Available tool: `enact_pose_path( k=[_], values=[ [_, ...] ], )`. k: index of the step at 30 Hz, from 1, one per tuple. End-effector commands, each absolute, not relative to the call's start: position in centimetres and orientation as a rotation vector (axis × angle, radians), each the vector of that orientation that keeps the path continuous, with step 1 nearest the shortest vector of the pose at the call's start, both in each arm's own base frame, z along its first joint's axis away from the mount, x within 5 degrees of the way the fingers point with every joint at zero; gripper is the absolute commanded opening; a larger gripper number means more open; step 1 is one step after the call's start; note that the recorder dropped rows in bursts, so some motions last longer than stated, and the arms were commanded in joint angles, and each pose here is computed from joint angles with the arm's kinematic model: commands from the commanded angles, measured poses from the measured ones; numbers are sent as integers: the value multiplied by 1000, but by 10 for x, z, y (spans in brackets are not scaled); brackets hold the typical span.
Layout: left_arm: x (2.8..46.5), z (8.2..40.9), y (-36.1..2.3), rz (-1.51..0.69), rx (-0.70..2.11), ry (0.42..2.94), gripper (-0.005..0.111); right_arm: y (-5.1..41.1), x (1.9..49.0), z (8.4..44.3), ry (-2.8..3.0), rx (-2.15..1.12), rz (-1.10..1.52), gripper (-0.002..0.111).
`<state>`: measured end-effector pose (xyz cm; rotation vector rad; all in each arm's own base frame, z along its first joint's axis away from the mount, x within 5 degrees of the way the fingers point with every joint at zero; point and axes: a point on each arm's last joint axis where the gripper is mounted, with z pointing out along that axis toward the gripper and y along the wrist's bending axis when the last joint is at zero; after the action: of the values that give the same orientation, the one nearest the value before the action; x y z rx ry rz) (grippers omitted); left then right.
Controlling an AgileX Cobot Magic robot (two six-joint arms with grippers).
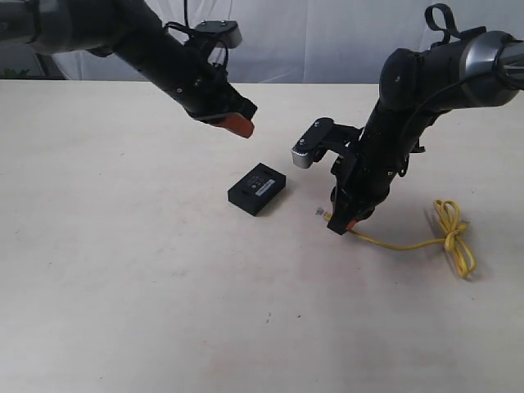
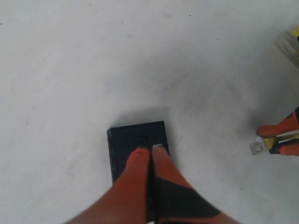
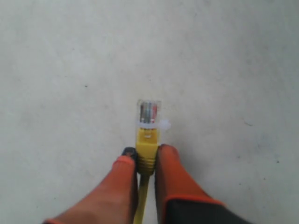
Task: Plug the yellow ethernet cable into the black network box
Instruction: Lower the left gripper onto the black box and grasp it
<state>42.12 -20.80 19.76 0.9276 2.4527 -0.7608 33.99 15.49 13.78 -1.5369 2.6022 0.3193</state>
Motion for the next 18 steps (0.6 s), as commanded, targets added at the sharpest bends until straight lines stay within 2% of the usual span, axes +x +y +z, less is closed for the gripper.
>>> enact_pose_path(
  k=[1, 18],
  values=[
    [427, 183, -228, -777, 1010, 2454, 0, 154, 339, 136, 2603, -1541, 326, -1],
    [438, 151, -260, -742, 1084, 2478, 0, 154, 339, 136, 2601, -1539, 324, -1]
  ],
)
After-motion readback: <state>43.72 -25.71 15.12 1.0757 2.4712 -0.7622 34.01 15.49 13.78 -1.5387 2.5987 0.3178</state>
